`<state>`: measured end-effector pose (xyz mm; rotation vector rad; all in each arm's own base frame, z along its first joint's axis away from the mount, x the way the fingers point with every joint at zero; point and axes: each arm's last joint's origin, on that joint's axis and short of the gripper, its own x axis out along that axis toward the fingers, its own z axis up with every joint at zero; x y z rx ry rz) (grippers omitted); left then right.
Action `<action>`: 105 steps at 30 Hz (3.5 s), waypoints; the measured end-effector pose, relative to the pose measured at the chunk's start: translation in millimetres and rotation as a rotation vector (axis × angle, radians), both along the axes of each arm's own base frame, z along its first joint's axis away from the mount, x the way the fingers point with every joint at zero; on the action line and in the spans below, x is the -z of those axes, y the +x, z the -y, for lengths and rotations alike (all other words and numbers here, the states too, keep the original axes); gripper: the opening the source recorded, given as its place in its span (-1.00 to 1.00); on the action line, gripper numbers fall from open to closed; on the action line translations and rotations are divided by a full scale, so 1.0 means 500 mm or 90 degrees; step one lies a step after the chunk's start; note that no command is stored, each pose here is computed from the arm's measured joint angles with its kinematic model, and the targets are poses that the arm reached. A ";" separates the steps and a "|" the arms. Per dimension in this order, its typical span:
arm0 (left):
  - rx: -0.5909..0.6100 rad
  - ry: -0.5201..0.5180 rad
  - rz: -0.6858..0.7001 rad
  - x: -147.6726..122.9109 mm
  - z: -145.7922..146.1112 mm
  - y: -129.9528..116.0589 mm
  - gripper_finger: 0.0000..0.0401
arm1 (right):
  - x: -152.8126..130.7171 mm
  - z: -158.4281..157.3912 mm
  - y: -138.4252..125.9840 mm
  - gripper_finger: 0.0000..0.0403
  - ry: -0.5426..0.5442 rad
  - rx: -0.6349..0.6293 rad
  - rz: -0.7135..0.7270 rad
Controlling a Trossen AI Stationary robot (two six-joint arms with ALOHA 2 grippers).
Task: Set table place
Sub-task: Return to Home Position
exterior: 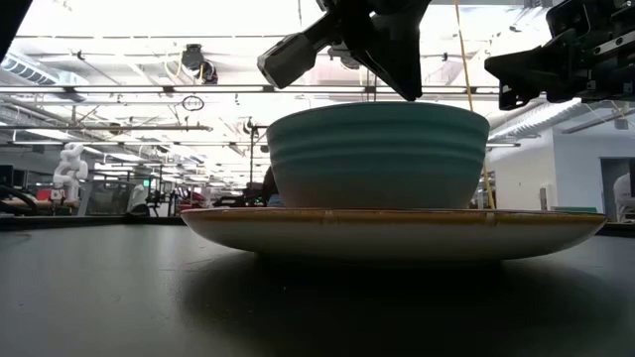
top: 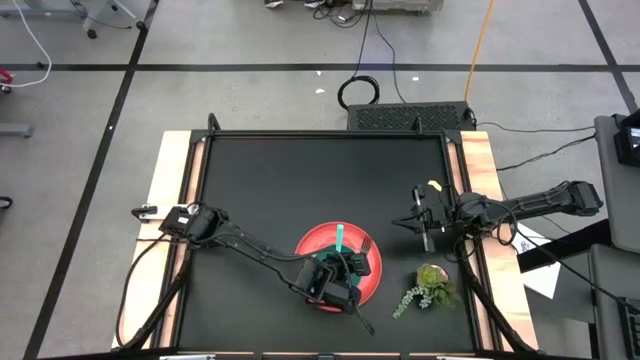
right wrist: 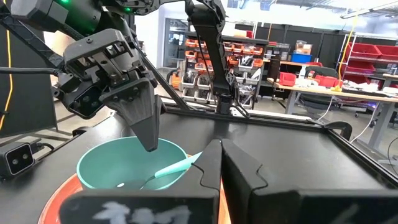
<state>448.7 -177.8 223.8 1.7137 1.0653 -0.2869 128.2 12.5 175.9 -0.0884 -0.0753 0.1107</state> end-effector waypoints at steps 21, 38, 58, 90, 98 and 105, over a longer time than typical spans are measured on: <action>-0.070 -0.166 0.100 -0.083 -0.011 -0.023 -0.88 | -0.001 0.000 0.000 -1.00 0.000 0.000 0.003; -0.325 -0.787 0.274 -0.326 -0.167 -0.106 -0.88 | -0.002 0.000 0.000 -1.00 0.001 0.000 0.008; -0.212 -0.984 0.319 -0.475 -0.252 -0.203 -0.88 | -0.003 0.000 0.000 -1.00 0.002 0.000 0.009; -0.251 -1.028 0.472 -0.472 -0.329 -0.401 -0.88 | -0.004 0.000 0.000 -1.00 0.013 -0.001 0.014; -0.233 -1.048 0.511 -0.430 -0.337 -0.447 -0.88 | -0.005 0.000 0.001 -1.00 0.019 -0.002 0.016; -0.224 -1.055 0.522 -0.425 -0.338 -0.478 -0.88 | -0.005 0.000 0.001 -1.00 0.019 -0.002 0.015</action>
